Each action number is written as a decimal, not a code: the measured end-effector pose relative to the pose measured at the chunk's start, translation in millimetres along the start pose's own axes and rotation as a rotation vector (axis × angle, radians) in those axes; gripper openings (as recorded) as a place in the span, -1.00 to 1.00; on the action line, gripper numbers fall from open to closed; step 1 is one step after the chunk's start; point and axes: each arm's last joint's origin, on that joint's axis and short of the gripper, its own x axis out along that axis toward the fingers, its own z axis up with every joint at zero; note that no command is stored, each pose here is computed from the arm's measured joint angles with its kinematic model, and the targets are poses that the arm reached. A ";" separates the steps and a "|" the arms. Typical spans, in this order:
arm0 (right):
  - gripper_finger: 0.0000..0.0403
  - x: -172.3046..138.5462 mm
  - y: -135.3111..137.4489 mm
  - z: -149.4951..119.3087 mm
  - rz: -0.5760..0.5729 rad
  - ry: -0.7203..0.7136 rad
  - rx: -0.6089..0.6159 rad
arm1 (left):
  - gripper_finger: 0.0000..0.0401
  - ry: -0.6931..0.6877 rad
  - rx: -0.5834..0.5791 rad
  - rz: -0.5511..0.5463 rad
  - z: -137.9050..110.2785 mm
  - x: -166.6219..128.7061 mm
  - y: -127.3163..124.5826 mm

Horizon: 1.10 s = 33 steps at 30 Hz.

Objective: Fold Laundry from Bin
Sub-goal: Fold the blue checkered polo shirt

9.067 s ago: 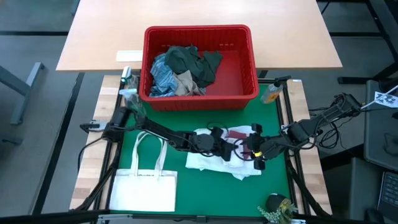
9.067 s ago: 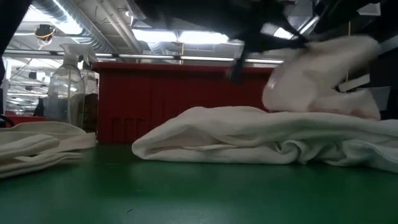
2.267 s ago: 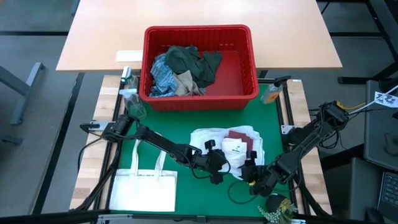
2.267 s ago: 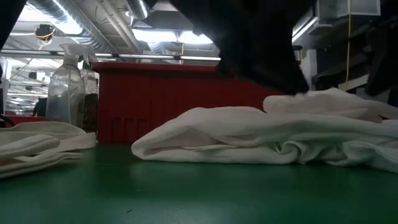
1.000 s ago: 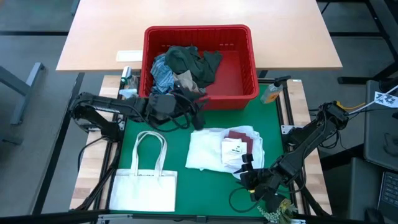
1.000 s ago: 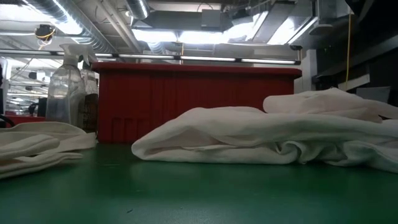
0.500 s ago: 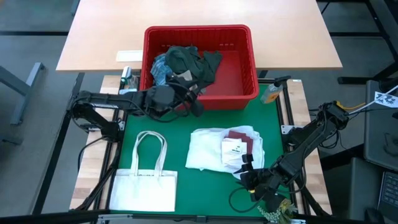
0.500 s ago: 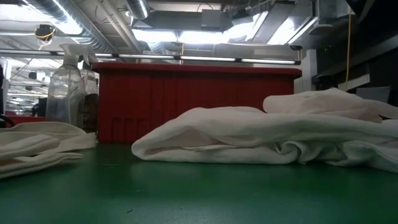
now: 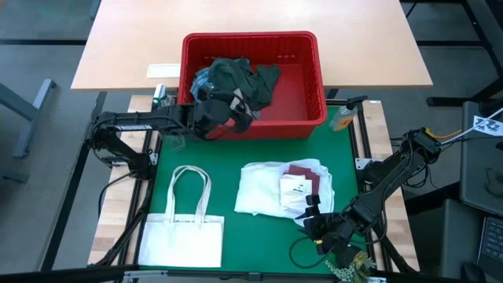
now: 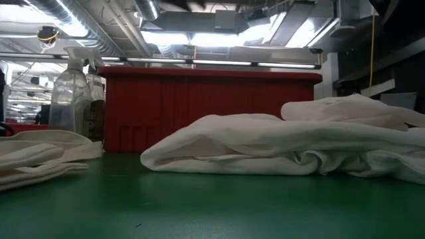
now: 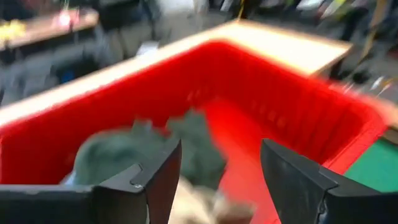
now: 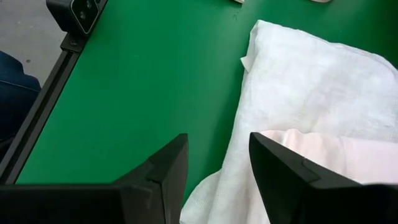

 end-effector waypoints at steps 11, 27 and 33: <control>-0.15 0.0 0.0 0.0 -0.001 0.000 0.000 | 0.02 0.436 -0.121 0.136 -36.1 20.5 45.6; -0.15 0.0 0.0 0.2 0.000 -0.002 0.001 | 0.01 0.590 -0.146 0.206 -54.1 53.8 46.8; -0.15 0.0 0.1 0.3 0.000 -0.003 0.001 | 0.00 0.643 -0.114 0.261 -68.8 78.2 40.9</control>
